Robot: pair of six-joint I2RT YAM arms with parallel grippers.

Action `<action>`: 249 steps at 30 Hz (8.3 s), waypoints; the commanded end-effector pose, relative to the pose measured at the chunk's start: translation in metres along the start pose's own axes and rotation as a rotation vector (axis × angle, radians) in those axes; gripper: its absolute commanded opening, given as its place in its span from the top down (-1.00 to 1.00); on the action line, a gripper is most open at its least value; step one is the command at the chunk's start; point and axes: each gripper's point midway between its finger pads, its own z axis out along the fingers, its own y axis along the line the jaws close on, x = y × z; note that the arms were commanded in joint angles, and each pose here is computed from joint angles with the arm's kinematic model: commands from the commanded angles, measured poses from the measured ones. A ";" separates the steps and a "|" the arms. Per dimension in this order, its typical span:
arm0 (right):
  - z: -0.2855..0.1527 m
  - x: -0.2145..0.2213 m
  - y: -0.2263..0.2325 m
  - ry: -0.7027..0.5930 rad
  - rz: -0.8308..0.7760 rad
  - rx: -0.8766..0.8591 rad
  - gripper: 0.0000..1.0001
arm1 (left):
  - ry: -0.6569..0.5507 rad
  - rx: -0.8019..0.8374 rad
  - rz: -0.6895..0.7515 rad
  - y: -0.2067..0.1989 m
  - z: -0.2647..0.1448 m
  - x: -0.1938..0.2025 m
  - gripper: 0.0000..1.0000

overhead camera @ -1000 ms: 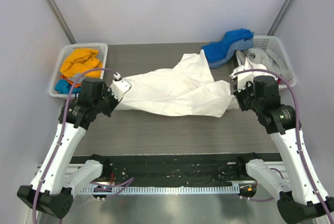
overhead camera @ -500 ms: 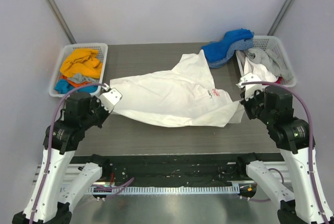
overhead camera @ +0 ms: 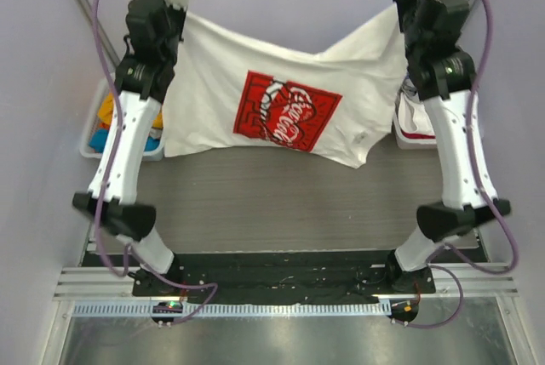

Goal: Fold and stack the t-shirts
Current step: Flatten out the tshirt

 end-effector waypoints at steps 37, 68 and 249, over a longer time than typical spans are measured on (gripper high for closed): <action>-0.153 -0.071 -0.128 -0.348 0.139 0.333 0.99 | -0.393 -0.363 -0.214 0.131 -0.148 -0.097 1.00; -0.122 -0.201 -0.169 -0.815 0.319 0.537 0.99 | -0.729 -0.519 -0.341 0.179 -0.114 -0.213 1.00; -0.157 0.033 -0.091 -0.315 0.129 0.269 0.99 | -0.215 -0.098 -0.102 0.045 -0.126 0.027 1.00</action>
